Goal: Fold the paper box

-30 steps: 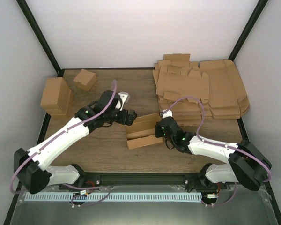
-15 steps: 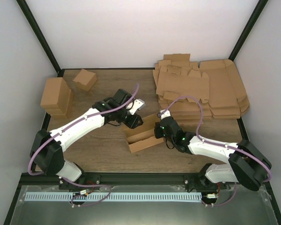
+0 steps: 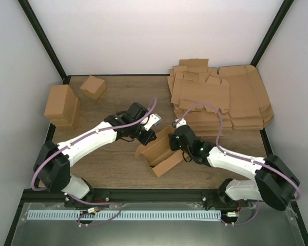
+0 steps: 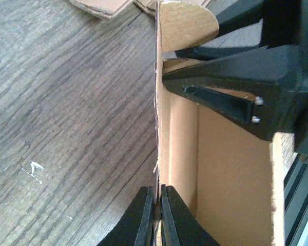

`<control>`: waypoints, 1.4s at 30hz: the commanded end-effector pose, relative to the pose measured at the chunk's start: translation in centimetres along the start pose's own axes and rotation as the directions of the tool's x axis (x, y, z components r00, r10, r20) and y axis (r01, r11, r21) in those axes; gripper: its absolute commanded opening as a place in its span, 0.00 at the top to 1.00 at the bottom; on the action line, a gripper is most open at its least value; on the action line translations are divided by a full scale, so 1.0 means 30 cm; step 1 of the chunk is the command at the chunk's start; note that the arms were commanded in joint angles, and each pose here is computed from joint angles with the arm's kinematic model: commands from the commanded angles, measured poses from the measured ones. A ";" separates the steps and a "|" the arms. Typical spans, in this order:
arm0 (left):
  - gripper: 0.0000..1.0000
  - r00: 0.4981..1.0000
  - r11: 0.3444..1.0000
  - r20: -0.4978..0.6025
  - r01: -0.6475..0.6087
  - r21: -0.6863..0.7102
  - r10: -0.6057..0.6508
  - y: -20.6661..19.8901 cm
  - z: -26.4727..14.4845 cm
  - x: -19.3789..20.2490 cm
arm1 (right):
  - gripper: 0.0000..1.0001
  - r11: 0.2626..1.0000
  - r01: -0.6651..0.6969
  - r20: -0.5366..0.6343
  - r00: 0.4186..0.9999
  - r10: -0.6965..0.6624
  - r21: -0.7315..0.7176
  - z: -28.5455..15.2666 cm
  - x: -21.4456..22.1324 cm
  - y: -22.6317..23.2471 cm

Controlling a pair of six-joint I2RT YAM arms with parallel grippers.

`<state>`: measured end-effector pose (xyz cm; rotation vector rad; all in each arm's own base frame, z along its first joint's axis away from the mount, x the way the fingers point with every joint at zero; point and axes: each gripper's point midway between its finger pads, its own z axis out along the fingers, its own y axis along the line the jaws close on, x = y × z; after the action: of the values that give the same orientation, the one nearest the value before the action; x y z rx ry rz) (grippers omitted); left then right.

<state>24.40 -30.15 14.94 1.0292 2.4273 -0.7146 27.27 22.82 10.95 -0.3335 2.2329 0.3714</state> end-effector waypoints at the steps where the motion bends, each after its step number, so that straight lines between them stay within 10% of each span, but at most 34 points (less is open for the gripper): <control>1: 0.94 1.000 1.000 -0.004 -0.011 -0.014 0.011 0.004 0.028 0.017 | 0.65 0.999 -0.012 0.030 0.999 0.013 -0.035 -0.056 -0.073 0.032; 11: 0.94 1.000 1.000 0.010 0.009 -0.023 -0.008 0.006 0.019 0.009 | 0.35 0.996 -0.056 -0.048 0.997 0.053 -0.068 -0.204 -0.065 0.025; 26: 0.94 0.999 0.999 0.016 0.032 -0.013 -0.032 0.003 0.026 0.004 | 0.43 0.899 -0.314 -0.499 0.857 0.130 -0.305 -0.434 0.180 0.172; 42: 0.94 0.997 0.996 0.026 0.067 0.061 -0.069 -0.037 0.028 -0.004 | 0.41 0.758 -0.465 -0.489 0.843 0.222 -0.458 -0.378 0.251 0.248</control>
<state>24.50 -30.48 14.47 0.9565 2.4472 -0.7336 10.89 22.51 10.06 -0.3246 2.7254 1.1273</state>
